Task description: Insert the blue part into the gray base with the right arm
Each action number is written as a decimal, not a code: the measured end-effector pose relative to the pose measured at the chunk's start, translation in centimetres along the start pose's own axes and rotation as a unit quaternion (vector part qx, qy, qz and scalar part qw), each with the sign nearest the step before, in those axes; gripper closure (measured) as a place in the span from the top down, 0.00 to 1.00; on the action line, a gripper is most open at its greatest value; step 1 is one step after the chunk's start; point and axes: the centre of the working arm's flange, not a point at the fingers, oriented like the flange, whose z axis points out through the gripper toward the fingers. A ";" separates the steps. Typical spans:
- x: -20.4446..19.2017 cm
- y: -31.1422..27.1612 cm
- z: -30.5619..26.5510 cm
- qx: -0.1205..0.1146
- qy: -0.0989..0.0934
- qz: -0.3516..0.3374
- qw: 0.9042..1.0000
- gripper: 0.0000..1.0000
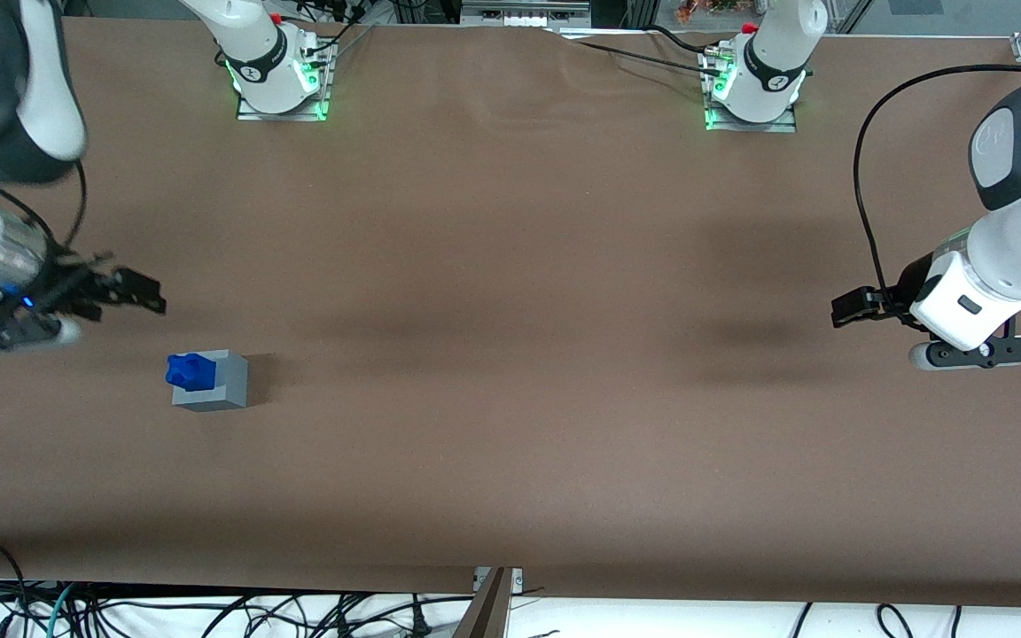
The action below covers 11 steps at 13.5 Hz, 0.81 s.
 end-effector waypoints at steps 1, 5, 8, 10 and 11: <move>-1.5 -0.3 -2.2 0.001 0.001 0.000 1.000 1.00; -5.7 -0.7 -4.3 -0.001 -0.004 -0.001 1.000 1.00; -6.0 -0.9 -4.5 -0.022 -0.013 -0.009 1.000 1.00; -6.0 -1.4 -4.8 -0.027 -0.015 -0.014 0.999 1.00; -6.1 -1.4 -4.8 -0.027 -0.018 -0.014 0.999 1.00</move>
